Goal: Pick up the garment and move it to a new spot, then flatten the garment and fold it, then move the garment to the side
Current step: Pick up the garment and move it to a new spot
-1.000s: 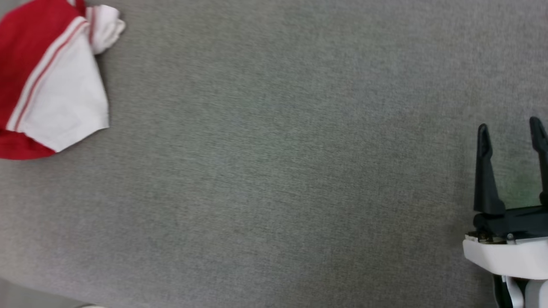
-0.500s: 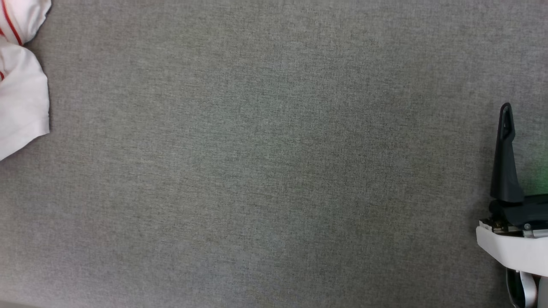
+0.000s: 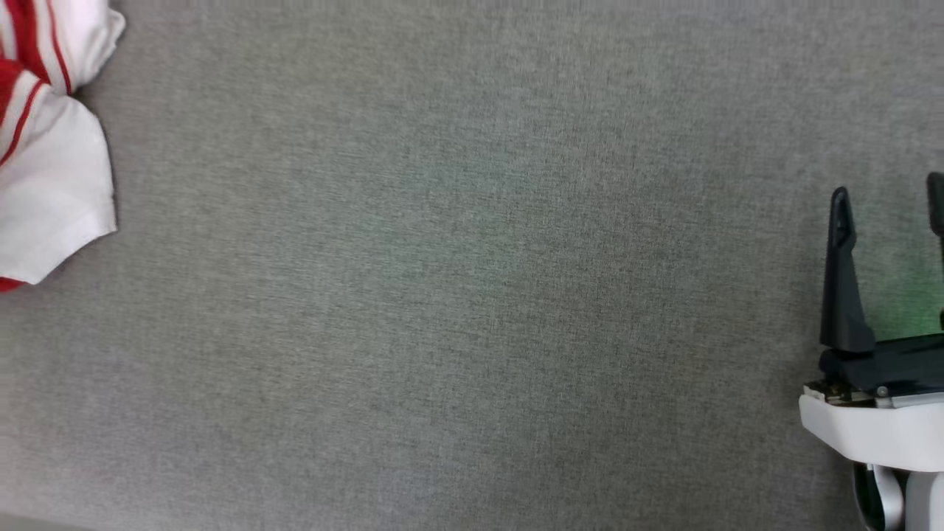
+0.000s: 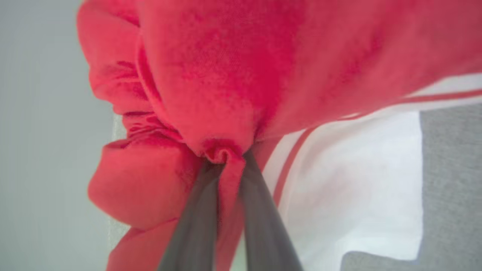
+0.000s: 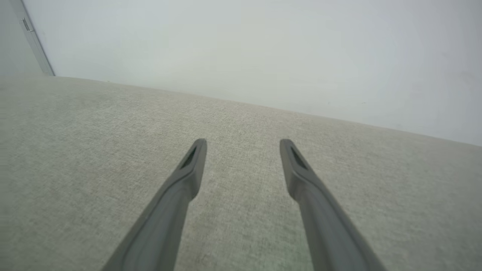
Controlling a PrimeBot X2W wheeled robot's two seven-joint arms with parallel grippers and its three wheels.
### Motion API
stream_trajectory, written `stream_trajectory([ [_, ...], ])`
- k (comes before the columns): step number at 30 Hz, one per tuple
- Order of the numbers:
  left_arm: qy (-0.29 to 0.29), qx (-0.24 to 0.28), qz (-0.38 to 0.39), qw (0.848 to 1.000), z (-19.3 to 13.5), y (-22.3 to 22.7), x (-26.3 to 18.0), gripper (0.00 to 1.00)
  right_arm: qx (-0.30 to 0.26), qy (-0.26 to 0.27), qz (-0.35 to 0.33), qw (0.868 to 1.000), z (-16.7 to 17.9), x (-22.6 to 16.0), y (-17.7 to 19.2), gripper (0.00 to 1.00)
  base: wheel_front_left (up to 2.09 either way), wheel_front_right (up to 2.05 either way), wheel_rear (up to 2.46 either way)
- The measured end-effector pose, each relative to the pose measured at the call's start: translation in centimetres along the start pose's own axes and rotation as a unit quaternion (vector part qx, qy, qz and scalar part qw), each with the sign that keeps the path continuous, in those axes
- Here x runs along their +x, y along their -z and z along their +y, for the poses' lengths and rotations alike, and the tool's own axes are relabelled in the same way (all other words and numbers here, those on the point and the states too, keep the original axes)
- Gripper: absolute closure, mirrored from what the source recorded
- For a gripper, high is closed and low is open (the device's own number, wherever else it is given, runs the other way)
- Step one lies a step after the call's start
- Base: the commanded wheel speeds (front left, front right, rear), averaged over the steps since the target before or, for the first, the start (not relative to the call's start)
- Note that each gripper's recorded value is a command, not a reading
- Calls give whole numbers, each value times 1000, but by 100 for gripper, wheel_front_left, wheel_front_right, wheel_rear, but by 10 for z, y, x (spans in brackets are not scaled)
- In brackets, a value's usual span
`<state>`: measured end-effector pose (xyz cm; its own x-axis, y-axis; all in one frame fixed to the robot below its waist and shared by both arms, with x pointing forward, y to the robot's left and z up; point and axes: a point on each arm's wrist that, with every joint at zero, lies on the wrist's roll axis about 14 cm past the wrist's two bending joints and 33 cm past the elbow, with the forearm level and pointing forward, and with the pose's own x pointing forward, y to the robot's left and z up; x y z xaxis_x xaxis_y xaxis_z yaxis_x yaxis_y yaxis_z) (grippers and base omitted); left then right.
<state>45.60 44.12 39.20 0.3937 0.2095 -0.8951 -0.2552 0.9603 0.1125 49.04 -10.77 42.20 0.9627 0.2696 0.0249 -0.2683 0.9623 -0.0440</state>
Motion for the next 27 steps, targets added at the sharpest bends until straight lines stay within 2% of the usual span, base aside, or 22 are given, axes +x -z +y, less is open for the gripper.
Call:
stream_trajectory([
  [7,-4,64,-98,993,2,-52,-68,100,18,-5,-22,1000,7,-11,-32,0,0,0,0],
  [13,13,132,-196,972,-21,-99,-144,100,27,-2,-47,999,8,-28,-64,0,0,0,0],
  [19,55,212,-275,936,-81,-131,-207,100,26,16,-68,997,-2,-52,-91,0,0,0,0],
  [27,151,312,-317,883,-199,-141,-239,100,18,66,-79,995,-30,-88,-110,0,0,0,0],
])
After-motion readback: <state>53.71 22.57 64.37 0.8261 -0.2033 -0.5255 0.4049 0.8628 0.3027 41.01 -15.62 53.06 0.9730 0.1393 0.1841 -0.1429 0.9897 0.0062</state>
